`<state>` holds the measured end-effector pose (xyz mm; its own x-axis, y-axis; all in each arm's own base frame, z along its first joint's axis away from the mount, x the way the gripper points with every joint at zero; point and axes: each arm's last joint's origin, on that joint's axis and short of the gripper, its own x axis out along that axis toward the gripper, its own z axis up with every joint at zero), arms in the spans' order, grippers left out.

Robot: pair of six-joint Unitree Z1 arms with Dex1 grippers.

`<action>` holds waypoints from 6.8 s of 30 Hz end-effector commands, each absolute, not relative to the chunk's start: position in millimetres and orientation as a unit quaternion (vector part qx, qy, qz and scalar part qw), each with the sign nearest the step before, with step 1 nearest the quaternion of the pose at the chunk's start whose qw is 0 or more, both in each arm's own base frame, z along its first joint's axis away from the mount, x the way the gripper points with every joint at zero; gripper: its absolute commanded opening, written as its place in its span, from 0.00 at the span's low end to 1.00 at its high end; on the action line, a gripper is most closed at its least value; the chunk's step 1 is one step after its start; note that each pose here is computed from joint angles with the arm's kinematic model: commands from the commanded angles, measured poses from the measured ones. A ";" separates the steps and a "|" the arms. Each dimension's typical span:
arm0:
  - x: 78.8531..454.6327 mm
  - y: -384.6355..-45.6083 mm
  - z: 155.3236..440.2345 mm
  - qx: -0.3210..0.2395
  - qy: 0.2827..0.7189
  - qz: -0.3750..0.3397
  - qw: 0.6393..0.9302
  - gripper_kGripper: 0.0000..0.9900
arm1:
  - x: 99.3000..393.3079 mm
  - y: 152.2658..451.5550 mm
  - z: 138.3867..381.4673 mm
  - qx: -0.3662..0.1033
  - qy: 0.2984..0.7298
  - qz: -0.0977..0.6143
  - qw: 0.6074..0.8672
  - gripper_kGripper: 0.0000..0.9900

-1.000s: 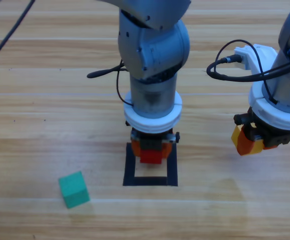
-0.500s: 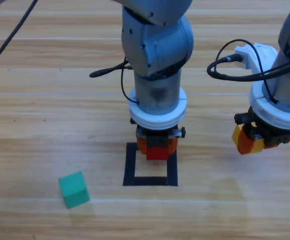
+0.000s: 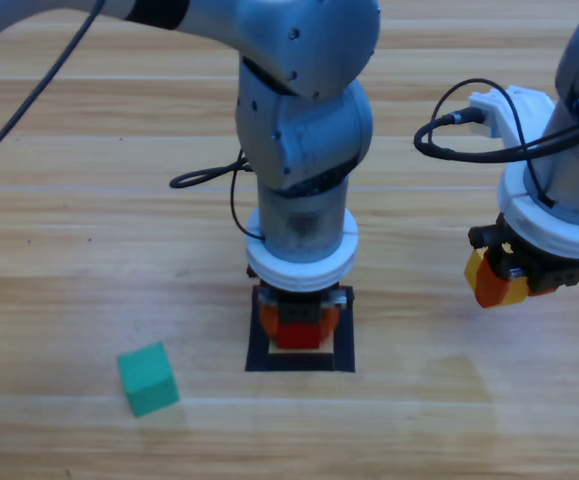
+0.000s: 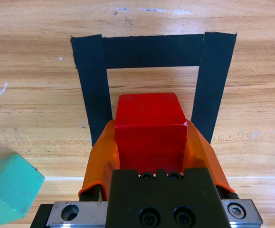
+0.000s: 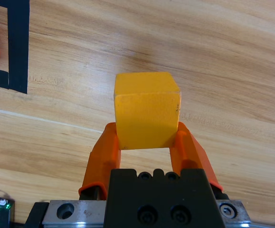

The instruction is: Stack the blocks in the rectangular block: red at the bottom, yellow in the middle, green on top

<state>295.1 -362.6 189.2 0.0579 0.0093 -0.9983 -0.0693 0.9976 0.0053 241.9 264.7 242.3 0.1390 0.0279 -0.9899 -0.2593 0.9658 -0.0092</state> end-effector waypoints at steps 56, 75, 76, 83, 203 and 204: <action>155.7 -162.4 370.3 -0.129 0.561 0.078 0.814 1.00 | 239.0 400.7 221.6 -0.105 0.675 0.061 0.727 0.00; 137.0 -142.4 353.1 -0.139 0.562 0.062 0.813 1.00 | 237.6 446.2 202.5 -0.094 0.674 0.058 0.730 0.00; 137.1 -142.5 353.1 -0.140 0.563 0.061 0.813 1.00 | 237.6 446.4 201.7 -0.093 0.675 0.057 0.730 0.00; 137.2 -142.9 353.2 -0.141 0.563 0.059 0.812 1.00 | 231.9 448.9 199.7 -0.091 0.678 0.048 0.728 0.00; 224.2 -238.9 184.1 -0.185 0.658 0.198 0.702 0.95 | 189.1 239.2 282.2 -0.136 0.497 0.283 0.809 1.00; 223.6 -237.6 182.4 -0.185 0.659 0.198 0.702 0.95 | 188.5 239.1 282.3 -0.138 0.497 0.289 0.807 1.00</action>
<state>217.6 -246.6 201.3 0.0956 0.0057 -0.9954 -0.5035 0.8629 -0.0434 182.0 244.5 294.2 0.3371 0.3525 -0.8730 -0.5888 0.8025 0.0967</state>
